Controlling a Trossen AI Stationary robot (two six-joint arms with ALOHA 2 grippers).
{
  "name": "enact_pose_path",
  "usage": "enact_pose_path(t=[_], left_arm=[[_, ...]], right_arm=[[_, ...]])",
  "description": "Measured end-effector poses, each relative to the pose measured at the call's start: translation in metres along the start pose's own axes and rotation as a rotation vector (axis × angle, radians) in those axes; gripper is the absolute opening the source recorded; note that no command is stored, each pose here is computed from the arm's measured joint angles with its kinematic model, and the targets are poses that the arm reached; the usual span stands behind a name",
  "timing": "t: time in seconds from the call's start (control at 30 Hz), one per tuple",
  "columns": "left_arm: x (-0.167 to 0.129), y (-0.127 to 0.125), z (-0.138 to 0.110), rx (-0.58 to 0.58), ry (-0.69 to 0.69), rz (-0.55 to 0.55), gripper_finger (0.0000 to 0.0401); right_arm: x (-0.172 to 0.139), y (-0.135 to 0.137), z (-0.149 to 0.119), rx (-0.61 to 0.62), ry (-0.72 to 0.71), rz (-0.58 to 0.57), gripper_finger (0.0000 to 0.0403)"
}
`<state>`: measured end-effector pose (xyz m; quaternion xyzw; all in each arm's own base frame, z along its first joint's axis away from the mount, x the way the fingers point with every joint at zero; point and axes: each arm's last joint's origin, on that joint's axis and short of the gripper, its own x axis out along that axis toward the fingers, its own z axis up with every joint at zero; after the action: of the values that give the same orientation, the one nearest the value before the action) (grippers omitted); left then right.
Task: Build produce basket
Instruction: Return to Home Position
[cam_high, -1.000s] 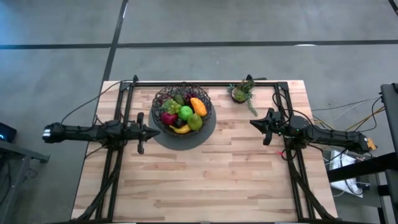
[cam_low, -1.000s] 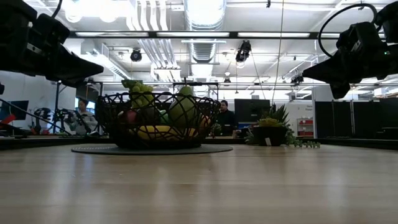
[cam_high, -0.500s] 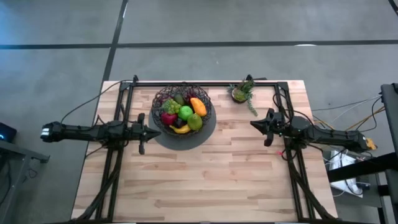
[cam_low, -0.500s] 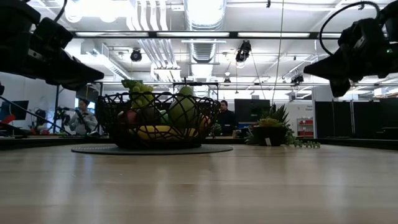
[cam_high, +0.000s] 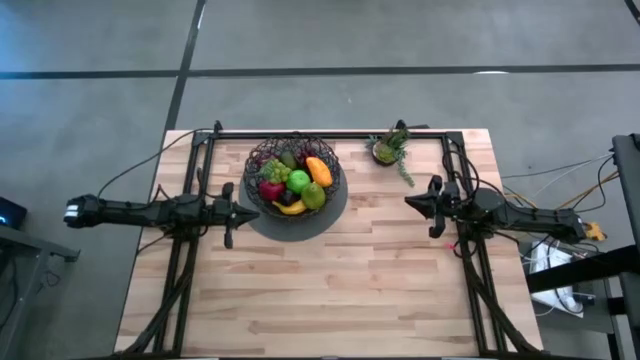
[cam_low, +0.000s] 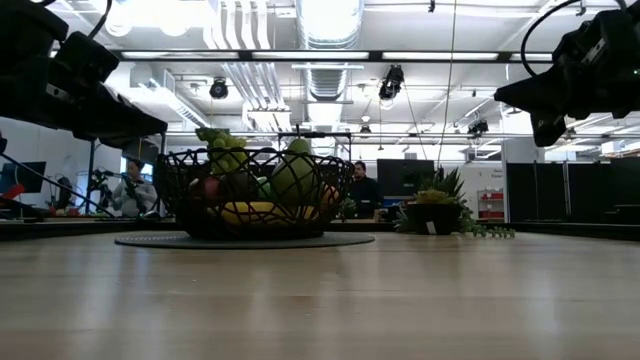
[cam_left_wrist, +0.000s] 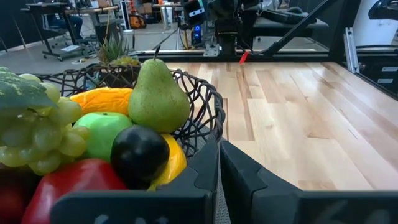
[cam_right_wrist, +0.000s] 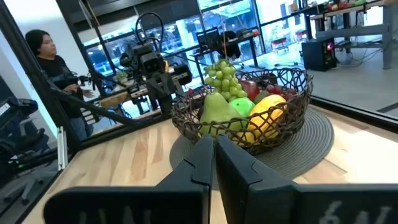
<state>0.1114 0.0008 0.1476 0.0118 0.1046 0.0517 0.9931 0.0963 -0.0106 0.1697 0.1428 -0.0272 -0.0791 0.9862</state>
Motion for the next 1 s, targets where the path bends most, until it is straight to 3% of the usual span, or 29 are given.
enact_pose_path(t=[1.0], left_arm=[[0.0018, -0.0002, -0.0023, 0.004, 0.029, 0.000, 0.0000]], right_arm=[[0.0022, 0.0006, -0.0021, -0.002, 0.024, 0.002, 0.0009]])
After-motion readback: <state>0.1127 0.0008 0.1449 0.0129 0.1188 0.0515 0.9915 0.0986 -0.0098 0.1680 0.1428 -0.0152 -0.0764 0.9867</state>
